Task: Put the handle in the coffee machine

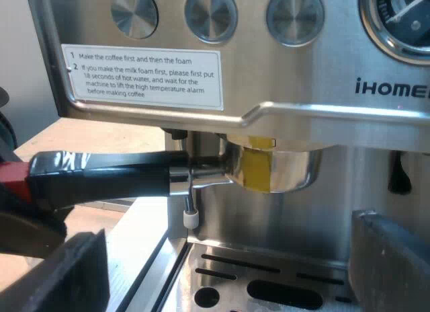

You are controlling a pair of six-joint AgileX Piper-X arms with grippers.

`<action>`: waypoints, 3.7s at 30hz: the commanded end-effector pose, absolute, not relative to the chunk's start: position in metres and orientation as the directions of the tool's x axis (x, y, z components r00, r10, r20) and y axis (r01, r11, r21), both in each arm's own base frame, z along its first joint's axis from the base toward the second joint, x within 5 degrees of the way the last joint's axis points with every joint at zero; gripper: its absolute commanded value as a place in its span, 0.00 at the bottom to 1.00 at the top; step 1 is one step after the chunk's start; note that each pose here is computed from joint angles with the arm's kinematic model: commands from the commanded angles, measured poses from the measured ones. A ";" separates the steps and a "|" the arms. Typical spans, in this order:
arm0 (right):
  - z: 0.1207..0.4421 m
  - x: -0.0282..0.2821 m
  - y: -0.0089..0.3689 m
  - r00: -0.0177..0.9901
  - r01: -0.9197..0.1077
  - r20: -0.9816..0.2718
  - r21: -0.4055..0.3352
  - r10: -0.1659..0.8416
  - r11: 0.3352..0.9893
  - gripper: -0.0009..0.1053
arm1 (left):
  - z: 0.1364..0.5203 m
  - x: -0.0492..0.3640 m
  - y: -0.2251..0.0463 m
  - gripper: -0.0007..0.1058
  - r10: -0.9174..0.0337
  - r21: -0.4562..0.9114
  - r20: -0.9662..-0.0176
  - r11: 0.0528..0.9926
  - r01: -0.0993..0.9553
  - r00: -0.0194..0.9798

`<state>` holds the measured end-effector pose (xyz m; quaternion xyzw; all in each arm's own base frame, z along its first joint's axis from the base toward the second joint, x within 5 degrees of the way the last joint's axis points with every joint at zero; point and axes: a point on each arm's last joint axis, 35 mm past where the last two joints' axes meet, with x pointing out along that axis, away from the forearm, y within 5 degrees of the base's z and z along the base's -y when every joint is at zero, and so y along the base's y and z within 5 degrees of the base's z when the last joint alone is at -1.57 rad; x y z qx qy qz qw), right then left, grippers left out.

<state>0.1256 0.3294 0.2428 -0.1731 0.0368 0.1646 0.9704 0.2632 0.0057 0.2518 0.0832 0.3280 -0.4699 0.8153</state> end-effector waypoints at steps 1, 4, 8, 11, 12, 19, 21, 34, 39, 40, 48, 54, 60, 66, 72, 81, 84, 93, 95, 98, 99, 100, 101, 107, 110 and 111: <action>0.244 0.125 0.330 0.944 -0.329 -0.123 -0.330 0.305 0.885 0.71 | 0.259 0.264 -0.001 0.01 -0.789 -0.181 -0.528 0.466 0.866 0.314; 0.244 0.125 0.330 0.944 -0.329 -0.123 -0.330 0.305 0.885 0.71 | 0.260 0.264 0.001 0.01 -0.791 -0.199 -0.522 0.478 0.856 0.320; 0.244 0.125 0.330 0.944 -0.329 -0.123 -0.330 0.305 0.885 0.71 | 0.260 0.263 0.001 0.01 -0.792 -0.186 -0.521 0.469 0.863 0.318; 0.244 0.125 0.330 0.944 -0.329 -0.123 -0.330 0.305 0.885 0.71 | 0.260 0.264 0.001 0.01 -0.787 -0.181 -0.526 0.476 0.861 0.324; 0.244 0.125 0.330 0.944 -0.329 -0.123 -0.330 0.305 0.885 0.71 | 0.260 0.265 0.002 0.01 -0.783 -0.176 -0.526 0.482 0.858 0.331; 0.244 0.125 0.330 0.944 -0.329 -0.123 -0.330 0.305 0.885 0.71 | 0.263 0.270 0.003 0.01 -0.775 -0.177 -0.515 0.515 0.839 0.367; 0.244 0.125 0.330 0.944 -0.329 -0.123 -0.330 0.305 0.885 0.71 | 0.264 0.272 0.003 0.01 -0.774 -0.173 -0.510 0.520 0.837 0.375; 0.244 0.125 0.330 0.944 -0.329 -0.123 -0.330 0.305 0.885 0.71 | 0.277 0.266 0.009 0.01 -0.815 -0.132 -0.426 0.485 0.865 0.392; 0.244 0.125 0.330 0.944 -0.329 -0.123 -0.330 0.305 0.885 0.71 | 0.276 0.264 0.008 0.01 -0.827 -0.121 -0.414 0.465 0.877 0.381; 0.244 0.125 0.330 0.944 -0.329 -0.123 -0.330 0.305 0.885 0.71 | 0.273 0.264 0.008 0.01 -0.827 -0.129 -0.416 0.465 0.876 0.378; 0.244 0.125 0.330 0.944 -0.329 -0.123 -0.330 0.305 0.885 0.71 | 0.256 0.262 0.008 0.01 -0.825 -0.053 -0.412 0.446 0.894 0.387; 0.244 0.125 0.330 0.944 -0.329 -0.123 -0.330 0.305 0.885 0.71 | 0.254 0.264 0.008 0.01 -0.831 -0.020 -0.390 0.439 0.898 0.397; 0.244 0.125 0.330 0.944 -0.329 -0.123 -0.330 0.305 0.885 0.71 | 0.258 0.269 0.009 0.01 -0.814 -0.060 -0.387 0.491 0.869 0.433; 0.244 0.125 0.330 0.944 -0.329 -0.123 -0.330 0.305 0.885 0.71 | 0.259 0.270 0.009 0.01 -0.827 -0.073 -0.364 0.484 0.872 0.428; 0.244 0.125 0.330 0.944 -0.329 -0.123 -0.330 0.305 0.885 0.71 | 0.263 0.268 0.008 0.01 -0.816 -0.046 -0.375 0.491 0.870 0.441; 0.244 0.125 0.330 0.944 -0.329 -0.123 -0.330 0.305 0.885 0.71 | 0.281 0.270 0.000 0.01 -0.804 -0.020 -0.376 0.505 0.863 0.461; 0.244 0.125 0.330 0.944 -0.329 -0.123 -0.330 0.305 0.885 0.71 | 0.282 0.269 0.000 0.01 -0.808 -0.027 -0.373 0.501 0.865 0.456; 0.244 0.125 0.330 0.944 -0.329 -0.123 -0.330 0.305 0.885 0.71 | 0.279 0.266 0.000 0.01 -0.818 -0.072 -0.380 0.492 0.868 0.432; 0.244 0.125 0.330 0.944 -0.329 -0.123 -0.330 0.305 0.885 0.71 | 0.279 0.266 0.000 0.01 -0.818 -0.078 -0.381 0.493 0.866 0.431; 0.244 0.125 0.330 0.944 -0.329 -0.123 -0.330 0.305 0.885 0.71 | 0.279 0.266 0.000 0.01 -0.817 -0.076 -0.379 0.495 0.866 0.434; 0.244 0.125 0.330 0.944 -0.329 -0.123 -0.330 0.305 0.885 0.71 | 0.280 0.267 0.000 0.01 -0.816 -0.074 -0.378 0.496 0.865 0.436; 0.244 0.125 0.330 0.944 -0.329 -0.123 -0.330 0.305 0.885 0.71 | 0.281 0.267 0.000 0.01 -0.816 -0.073 -0.378 0.496 0.865 0.437; 0.244 0.125 0.330 0.944 -0.329 -0.123 -0.330 0.305 0.885 0.71 | 0.280 0.267 0.000 0.01 -0.816 -0.074 -0.378 0.496 0.865 0.436; 0.244 0.125 0.330 0.944 -0.329 -0.123 -0.330 0.305 0.885 0.71 | 0.281 0.267 0.000 0.01 -0.816 -0.079 -0.378 0.498 0.863 0.437; 0.244 0.125 0.330 0.944 -0.329 -0.123 -0.330 0.305 0.885 0.71 | 0.281 0.267 0.000 0.01 -0.816 -0.078 -0.378 0.498 0.863 0.437; 0.244 0.125 0.330 0.944 -0.329 -0.123 -0.330 0.305 0.885 0.71 | 0.281 0.267 0.000 0.01 -0.816 -0.078 -0.378 0.498 0.863 0.437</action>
